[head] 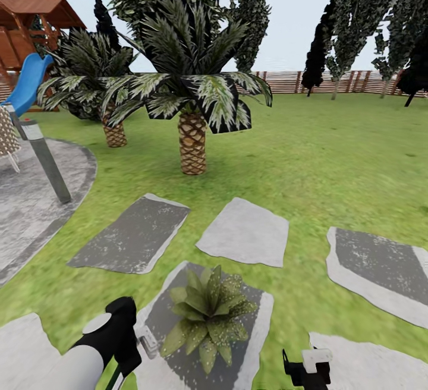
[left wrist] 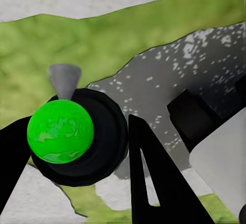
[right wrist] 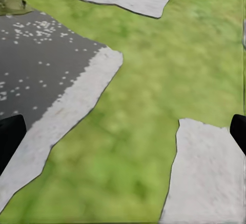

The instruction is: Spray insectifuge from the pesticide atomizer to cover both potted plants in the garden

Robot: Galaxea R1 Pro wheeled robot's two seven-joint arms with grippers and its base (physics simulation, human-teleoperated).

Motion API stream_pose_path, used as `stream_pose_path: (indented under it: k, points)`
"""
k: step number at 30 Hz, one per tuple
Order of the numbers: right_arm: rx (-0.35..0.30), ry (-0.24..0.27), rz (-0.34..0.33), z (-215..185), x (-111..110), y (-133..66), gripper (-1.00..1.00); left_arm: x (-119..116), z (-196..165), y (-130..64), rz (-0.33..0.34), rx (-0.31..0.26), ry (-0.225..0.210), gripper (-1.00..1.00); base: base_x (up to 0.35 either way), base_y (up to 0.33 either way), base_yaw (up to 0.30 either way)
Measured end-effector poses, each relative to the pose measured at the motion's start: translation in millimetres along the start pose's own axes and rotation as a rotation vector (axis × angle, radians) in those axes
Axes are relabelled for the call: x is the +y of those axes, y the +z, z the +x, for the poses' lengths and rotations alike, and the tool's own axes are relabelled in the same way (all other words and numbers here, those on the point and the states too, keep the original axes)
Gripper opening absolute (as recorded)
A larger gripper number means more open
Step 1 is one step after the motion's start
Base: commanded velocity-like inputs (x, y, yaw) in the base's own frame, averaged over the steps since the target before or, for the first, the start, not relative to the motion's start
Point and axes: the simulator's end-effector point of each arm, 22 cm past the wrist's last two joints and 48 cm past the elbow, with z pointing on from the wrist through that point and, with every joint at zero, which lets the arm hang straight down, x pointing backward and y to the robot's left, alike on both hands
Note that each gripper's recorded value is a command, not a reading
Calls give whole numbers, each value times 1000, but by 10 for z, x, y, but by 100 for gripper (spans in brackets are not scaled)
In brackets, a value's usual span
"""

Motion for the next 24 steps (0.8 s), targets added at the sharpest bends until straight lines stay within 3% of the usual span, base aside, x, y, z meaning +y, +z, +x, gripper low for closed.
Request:
stream_pose_path:
  k: [6,15,24]
  points:
    - [0,0,0,1,-1,1,100,-66,-59,8,20,-17,-4,-100,-65,13,-266]
    - [1,1,-2,2,14,-1,100,-51,-94,-21,15,-27,-4,-100,-236,166,-21]
    - [7,0,-3,34,19,-1,100,-51,-139,-30,16,-31,-2,-100,96,231,-185]
